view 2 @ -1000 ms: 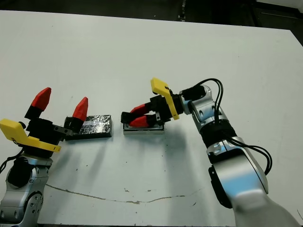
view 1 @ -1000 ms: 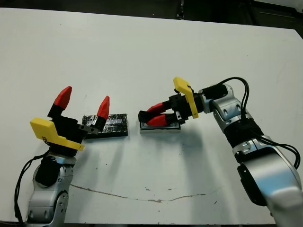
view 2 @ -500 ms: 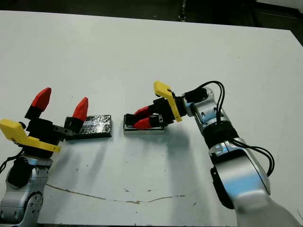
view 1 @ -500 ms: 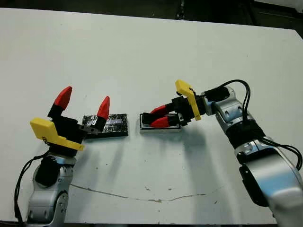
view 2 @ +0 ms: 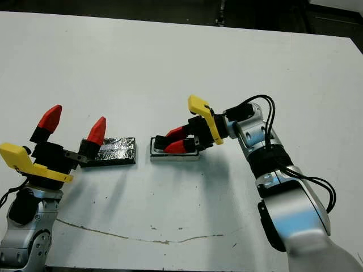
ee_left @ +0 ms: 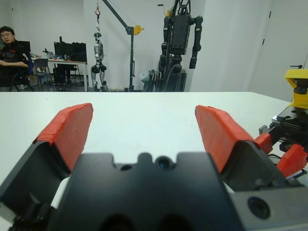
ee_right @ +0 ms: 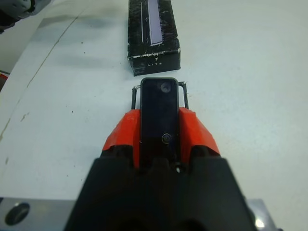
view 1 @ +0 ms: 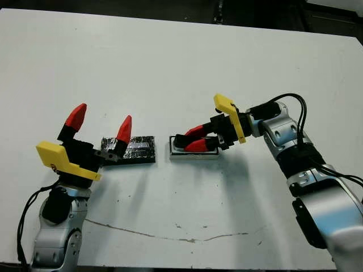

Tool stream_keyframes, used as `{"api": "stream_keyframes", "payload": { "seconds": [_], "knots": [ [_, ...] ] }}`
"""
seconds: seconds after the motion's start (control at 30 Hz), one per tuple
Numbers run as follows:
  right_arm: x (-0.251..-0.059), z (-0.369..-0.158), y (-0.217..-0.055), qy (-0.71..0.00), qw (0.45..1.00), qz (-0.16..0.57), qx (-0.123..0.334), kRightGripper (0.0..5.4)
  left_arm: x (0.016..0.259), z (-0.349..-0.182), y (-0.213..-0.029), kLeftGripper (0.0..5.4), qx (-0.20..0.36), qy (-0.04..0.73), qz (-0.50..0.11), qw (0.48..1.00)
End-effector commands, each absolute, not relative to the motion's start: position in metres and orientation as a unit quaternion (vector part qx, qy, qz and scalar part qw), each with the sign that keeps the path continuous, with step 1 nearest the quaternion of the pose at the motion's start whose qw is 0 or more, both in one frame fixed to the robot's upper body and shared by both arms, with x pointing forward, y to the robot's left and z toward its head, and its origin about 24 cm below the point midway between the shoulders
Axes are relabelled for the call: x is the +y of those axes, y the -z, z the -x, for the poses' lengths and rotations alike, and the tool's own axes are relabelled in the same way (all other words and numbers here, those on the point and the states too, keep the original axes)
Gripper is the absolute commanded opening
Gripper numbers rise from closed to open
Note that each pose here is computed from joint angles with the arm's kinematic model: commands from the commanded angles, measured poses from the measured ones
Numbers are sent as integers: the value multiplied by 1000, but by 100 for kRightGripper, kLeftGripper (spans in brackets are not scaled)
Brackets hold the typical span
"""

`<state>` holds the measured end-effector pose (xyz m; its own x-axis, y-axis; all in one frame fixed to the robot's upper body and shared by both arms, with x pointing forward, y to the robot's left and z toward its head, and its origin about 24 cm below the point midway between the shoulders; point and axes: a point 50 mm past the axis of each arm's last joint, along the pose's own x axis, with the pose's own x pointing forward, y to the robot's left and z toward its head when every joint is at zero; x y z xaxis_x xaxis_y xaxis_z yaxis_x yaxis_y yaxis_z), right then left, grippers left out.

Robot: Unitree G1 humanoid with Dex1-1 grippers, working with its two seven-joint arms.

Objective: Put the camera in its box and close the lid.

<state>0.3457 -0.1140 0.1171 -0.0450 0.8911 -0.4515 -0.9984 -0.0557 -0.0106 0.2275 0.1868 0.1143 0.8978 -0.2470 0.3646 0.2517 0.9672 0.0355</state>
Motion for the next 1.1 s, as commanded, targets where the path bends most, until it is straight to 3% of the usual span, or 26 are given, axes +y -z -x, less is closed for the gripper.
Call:
{"api": "stream_keyframes", "payload": {
  "seconds": [0.03,0.53,0.8,0.97,1.1],
  "knots": [
    [-147,-348,-113,-668,684,201,213,165,188,-225,-111,540,-179,124,3,976],
    [-140,-345,-118,-694,655,241,180,372,188,-225,-111,540,-179,127,7,976],
    [-152,-343,-135,-685,679,209,162,492,188,-224,-111,540,-179,124,6,976],
    [-175,-333,-161,-628,758,145,95,539,192,-225,-114,540,-183,128,-17,975],
    [-197,-310,-163,-521,851,72,21,539,202,-227,-125,540,-184,160,-56,968]
  ]
}}
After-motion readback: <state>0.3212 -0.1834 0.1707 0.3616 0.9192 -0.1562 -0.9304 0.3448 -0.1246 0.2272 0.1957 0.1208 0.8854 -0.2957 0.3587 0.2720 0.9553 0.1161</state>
